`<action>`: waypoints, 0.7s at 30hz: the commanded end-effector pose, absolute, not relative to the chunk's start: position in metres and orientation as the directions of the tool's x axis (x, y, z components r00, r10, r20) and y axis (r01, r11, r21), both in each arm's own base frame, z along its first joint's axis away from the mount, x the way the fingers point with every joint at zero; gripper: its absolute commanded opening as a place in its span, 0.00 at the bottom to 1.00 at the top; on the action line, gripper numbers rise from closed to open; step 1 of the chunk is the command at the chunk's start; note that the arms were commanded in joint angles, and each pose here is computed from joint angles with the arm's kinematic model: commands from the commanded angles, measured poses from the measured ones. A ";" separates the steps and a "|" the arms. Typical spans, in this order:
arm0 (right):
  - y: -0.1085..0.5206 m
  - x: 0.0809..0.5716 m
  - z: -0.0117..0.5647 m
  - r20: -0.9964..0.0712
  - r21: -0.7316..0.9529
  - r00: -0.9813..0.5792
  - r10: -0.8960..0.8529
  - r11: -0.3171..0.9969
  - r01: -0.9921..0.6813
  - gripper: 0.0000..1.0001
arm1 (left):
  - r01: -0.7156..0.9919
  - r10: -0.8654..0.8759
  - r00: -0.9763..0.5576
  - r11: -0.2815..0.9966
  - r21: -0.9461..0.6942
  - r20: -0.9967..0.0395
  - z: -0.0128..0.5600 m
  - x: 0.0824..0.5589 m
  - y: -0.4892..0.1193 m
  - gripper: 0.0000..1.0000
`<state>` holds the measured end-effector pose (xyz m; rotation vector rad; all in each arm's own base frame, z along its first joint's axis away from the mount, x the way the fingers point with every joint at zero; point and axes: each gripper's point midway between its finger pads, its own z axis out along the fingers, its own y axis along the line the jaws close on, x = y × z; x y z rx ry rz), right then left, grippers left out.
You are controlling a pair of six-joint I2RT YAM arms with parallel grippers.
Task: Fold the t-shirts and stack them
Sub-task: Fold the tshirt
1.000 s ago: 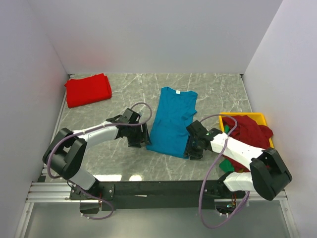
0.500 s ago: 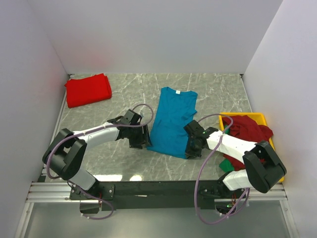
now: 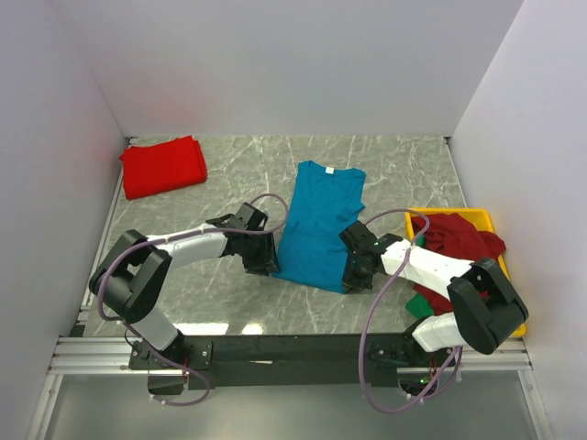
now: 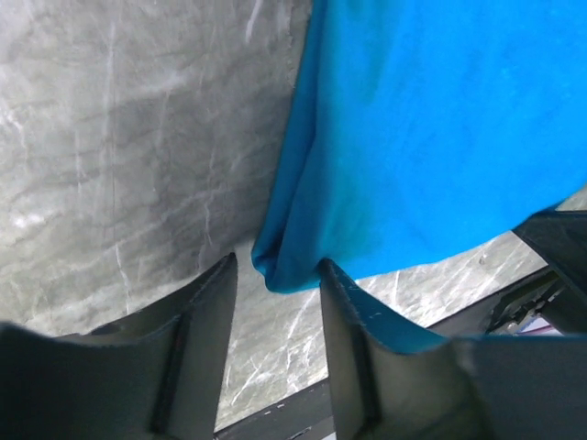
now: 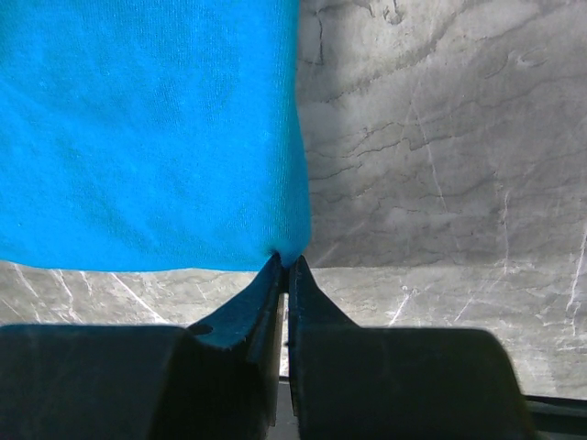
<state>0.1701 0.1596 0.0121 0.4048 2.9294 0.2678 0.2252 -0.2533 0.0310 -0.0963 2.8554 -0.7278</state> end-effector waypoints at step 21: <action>0.158 0.183 0.033 -0.200 0.184 -0.950 0.240 0.962 0.204 0.00 | -0.010 -0.086 -0.984 0.903 -0.429 -0.157 0.016 0.216 -0.263 0.01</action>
